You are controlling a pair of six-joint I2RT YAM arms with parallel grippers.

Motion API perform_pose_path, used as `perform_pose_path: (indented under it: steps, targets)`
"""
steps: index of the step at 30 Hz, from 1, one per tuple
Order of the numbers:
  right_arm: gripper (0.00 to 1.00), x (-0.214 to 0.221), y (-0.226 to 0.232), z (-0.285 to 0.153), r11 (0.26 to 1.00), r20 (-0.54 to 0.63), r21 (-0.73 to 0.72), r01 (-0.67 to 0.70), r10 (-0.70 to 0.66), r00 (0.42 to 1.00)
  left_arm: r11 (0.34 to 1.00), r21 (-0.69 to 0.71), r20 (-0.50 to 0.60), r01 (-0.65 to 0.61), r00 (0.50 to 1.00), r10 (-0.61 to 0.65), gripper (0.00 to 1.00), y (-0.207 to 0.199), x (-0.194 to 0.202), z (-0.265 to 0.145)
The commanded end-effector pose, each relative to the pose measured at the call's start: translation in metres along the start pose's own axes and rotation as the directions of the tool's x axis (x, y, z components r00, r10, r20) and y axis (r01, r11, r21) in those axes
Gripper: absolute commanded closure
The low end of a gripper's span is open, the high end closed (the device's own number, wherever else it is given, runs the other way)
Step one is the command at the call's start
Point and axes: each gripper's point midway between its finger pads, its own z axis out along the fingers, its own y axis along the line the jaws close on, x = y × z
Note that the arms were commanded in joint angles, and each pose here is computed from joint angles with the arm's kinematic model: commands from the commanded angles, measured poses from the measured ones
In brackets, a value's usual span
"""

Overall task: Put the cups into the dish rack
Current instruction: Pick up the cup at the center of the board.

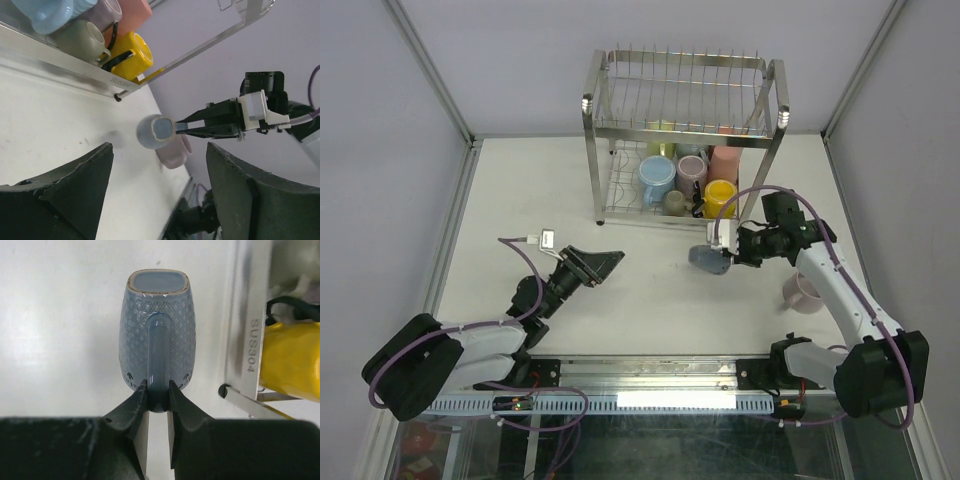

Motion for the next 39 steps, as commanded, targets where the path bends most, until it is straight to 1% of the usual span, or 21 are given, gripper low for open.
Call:
perform_pose_path:
  steps: [1, 4, 5, 6, 7, 8, 10, 12, 13, 14, 15, 16, 18, 20, 21, 22, 24, 27, 30, 32, 39]
  targets:
    - [1.0, -0.05, -0.043, -0.001, 0.966, 0.209, 0.174, -0.191, 0.153, 0.966, 0.961, 0.081, 0.032, 0.265, 0.963, -0.268, 0.28, -0.041, -0.012, 0.015]
    - [1.0, -0.057, -0.055, 0.005, 0.943, 0.206, 0.244, -0.227, 0.178, 0.962, 0.927, 0.001, 0.06, 0.374, 0.926, -0.374, 0.27, -0.041, -0.008, 0.024]
    - [1.0, -0.059, -0.057, 0.007, 0.935, 0.206, 0.266, -0.236, 0.184, 0.961, 0.908, -0.04, 0.075, 0.416, 0.908, -0.413, 0.26, -0.039, -0.006, 0.027]
    - [1.0, -0.064, -0.06, 0.009, 0.926, 0.211, 0.287, -0.243, 0.186, 0.959, 0.886, -0.117, 0.081, 0.448, 0.894, -0.441, 0.26, -0.03, 0.001, 0.029]
    - [1.0, -0.07, -0.062, 0.01, 0.92, 0.218, 0.306, -0.243, 0.181, 0.959, 0.864, -0.175, 0.094, 0.473, 0.881, -0.463, 0.26, -0.027, 0.005, 0.032]
    - [1.0, -0.076, -0.063, 0.013, 0.915, 0.223, 0.322, -0.243, 0.176, 0.959, 0.821, -0.262, 0.114, 0.508, 0.861, -0.496, 0.27, -0.018, 0.011, 0.033]
    - [1.0, -0.088, -0.068, 0.017, 0.899, 0.226, 0.379, -0.219, 0.14, 0.964, 0.76, -0.376, 0.16, 0.53, 0.845, -0.51, 0.32, -0.016, 0.014, 0.04]
    - [1.0, -0.098, -0.07, 0.023, 0.883, 0.222, 0.436, -0.173, 0.081, 0.972, 0.714, -0.436, 0.177, 0.548, 0.83, -0.529, 0.35, -0.013, 0.021, 0.044]
    - [1.0, -0.103, -0.069, 0.027, 0.873, 0.215, 0.463, -0.15, 0.054, 0.975, 0.69, -0.446, 0.186, 0.57, 0.813, -0.551, 0.38, -0.011, 0.026, 0.046]
    - [1.0, -0.11, -0.068, 0.032, 0.869, 0.217, 0.478, -0.129, 0.026, 0.976, 0.663, -0.454, 0.197, 0.596, 0.792, -0.577, 0.48, -0.009, 0.031, 0.048]
    - [1.0, -0.112, -0.068, 0.036, 0.857, 0.2, 0.503, -0.113, 0.011, 0.98, 0.645, -0.458, 0.204, 0.611, 0.779, -0.593, 0.54, -0.006, 0.036, 0.05]
    - [1.0, -0.116, -0.066, 0.042, 0.855, 0.198, 0.509, -0.099, -0.005, 0.98, 0.631, -0.463, 0.21, 0.623, 0.768, -0.605, 0.56, -0.004, 0.04, 0.052]
    - [1.0, -0.131, -0.057, 0.052, 0.868, 0.224, 0.492, -0.072, -0.046, 0.974, 0.621, -0.48, 0.205, 0.62, 0.767, -0.608, 0.56, -0.002, 0.048, 0.058]
    - [1.0, -0.14, -0.05, 0.06, 0.875, 0.242, 0.481, -0.055, -0.073, 0.968, 0.617, -0.493, 0.197, 0.614, 0.769, -0.608, 0.53, -0.001, 0.053, 0.063]
    - [1.0, -0.13, -0.059, 0.056, 0.838, 0.193, 0.542, -0.063, -0.051, 0.98, 0.614, -0.498, 0.197, 0.613, 0.769, -0.608, 0.51, 0.0, 0.055, 0.065]
    - [1.0, -0.129, -0.06, 0.056, 0.829, 0.182, 0.555, -0.059, -0.052, 0.982, 0.612, -0.502, 0.196, 0.611, 0.77, -0.608, 0.49, 0.0, 0.057, 0.066]
    - [1.0, -0.131, -0.057, 0.059, 0.832, 0.18, 0.553, -0.05, -0.061, 0.982, 0.607, -0.508, 0.204, 0.611, 0.77, -0.605, 0.46, 0.004, 0.058, 0.069]
    - [1.0, -0.134, -0.051, 0.064, 0.834, 0.175, 0.551, -0.026, -0.085, 0.981, 0.59, -0.518, 0.224, 0.62, 0.763, -0.606, 0.44, 0.011, 0.062, 0.07]
    - [1.0, -0.138, -0.046, 0.07, 0.838, 0.176, 0.546, -0.008, -0.106, 0.979, 0.582, -0.51, 0.227, 0.633, 0.752, -0.619, 0.43, 0.011, 0.064, 0.073]
    - [1.0, -0.135, -0.047, 0.072, 0.821, 0.136, 0.57, 0.031, -0.131, 0.982, 0.583, -0.503, 0.226, 0.638, 0.748, -0.624, 0.43, 0.009, 0.063, 0.076]
    - [1.0, -0.139, -0.041, 0.081, 0.819, 0.121, 0.57, 0.065, -0.162, 0.979, 0.594, -0.484, 0.229, 0.643, 0.748, -0.623, 0.43, 0.003, 0.061, 0.08]
